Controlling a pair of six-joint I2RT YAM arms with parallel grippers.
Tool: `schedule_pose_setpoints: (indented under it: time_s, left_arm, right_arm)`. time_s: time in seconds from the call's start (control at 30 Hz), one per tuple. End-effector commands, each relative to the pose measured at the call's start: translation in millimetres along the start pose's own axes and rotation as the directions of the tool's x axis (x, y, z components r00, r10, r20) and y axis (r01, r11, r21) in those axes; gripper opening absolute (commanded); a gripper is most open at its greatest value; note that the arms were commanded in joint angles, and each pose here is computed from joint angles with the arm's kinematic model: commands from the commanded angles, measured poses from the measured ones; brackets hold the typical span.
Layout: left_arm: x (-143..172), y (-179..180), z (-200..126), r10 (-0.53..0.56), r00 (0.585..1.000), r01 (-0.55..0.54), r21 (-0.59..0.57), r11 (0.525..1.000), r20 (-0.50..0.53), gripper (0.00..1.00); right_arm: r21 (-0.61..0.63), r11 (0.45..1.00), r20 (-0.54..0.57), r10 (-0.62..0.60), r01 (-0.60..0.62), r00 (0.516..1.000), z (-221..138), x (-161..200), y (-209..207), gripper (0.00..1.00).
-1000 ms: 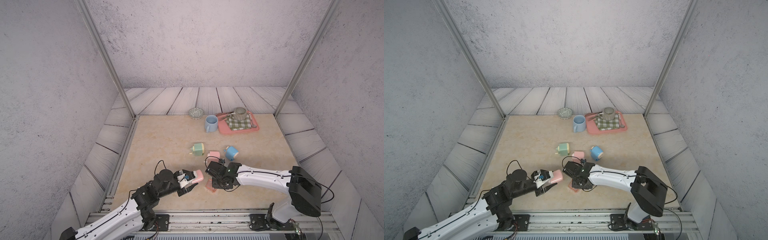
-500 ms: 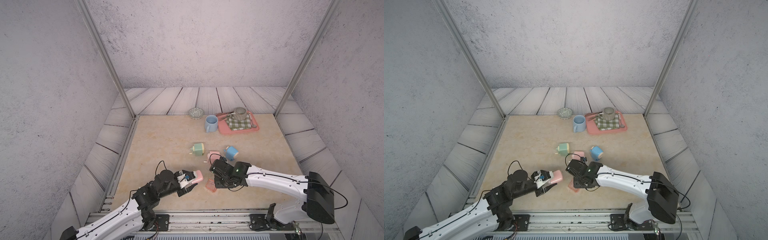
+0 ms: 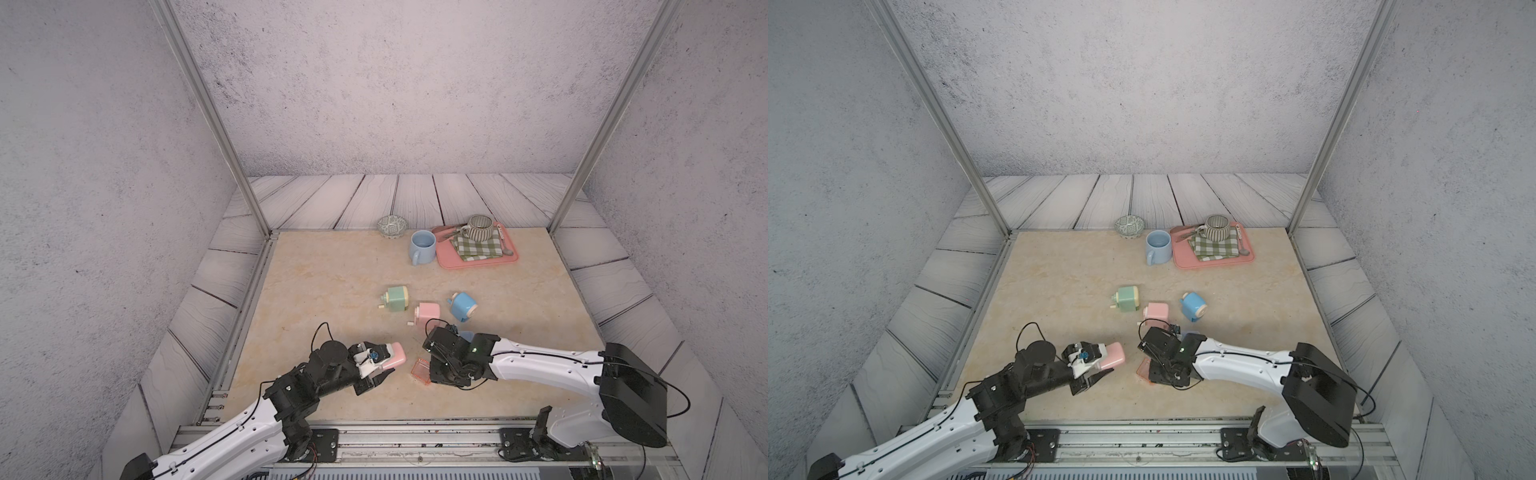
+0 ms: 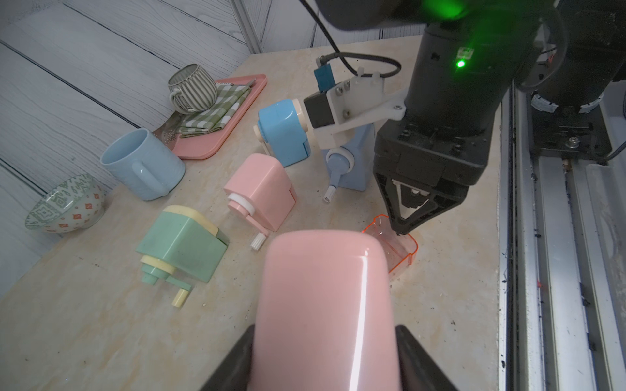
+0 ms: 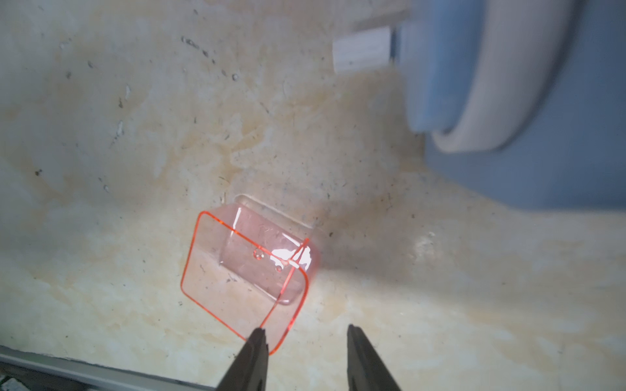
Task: Put the tray back into the pencil sharpener
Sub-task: Pick up the container from the center of the board.
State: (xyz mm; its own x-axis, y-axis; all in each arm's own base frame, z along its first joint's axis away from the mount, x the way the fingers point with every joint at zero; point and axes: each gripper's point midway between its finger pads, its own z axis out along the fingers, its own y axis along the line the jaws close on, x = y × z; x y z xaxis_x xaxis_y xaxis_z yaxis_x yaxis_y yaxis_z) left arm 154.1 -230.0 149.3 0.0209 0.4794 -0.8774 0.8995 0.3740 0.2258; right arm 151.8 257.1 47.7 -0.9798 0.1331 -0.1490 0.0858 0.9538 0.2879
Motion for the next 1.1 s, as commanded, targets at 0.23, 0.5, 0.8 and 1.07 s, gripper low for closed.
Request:
schedule_pose_setpoints:
  time_s: [0.23, 0.5, 0.8, 1.07]
  left_arm:
    - [-8.6, -3.7, -8.1, 0.002, 0.999, -0.002, 0.019, 1.0, 0.036, 0.0]
    - [-9.3, -2.4, -8.0, 0.025, 0.999, -0.025, 0.012, 1.0, 0.039, 0.0]
    - [-10.2, -2.1, -0.5, 0.026, 0.998, -0.027, 0.016, 1.0, 0.05, 0.0]
    - [-10.2, -0.2, 4.0, 0.023, 0.999, -0.023, 0.011, 1.0, 0.046, 0.0]
  right_arm:
    - [0.003, 1.0, -0.004, 0.029, -0.029, 1.0, 11.1, -3.2, 8.7, 0.31]
    - [0.073, 0.995, -0.018, -0.066, 0.068, 0.998, 5.7, -5.9, 5.9, 0.21]
    - [0.065, 0.994, 0.0, -0.086, 0.086, 0.996, -8.0, -10.9, 10.4, 0.33]
    - [0.034, 0.999, 0.017, -0.038, 0.037, 0.999, -14.2, -11.0, 10.7, 0.36]
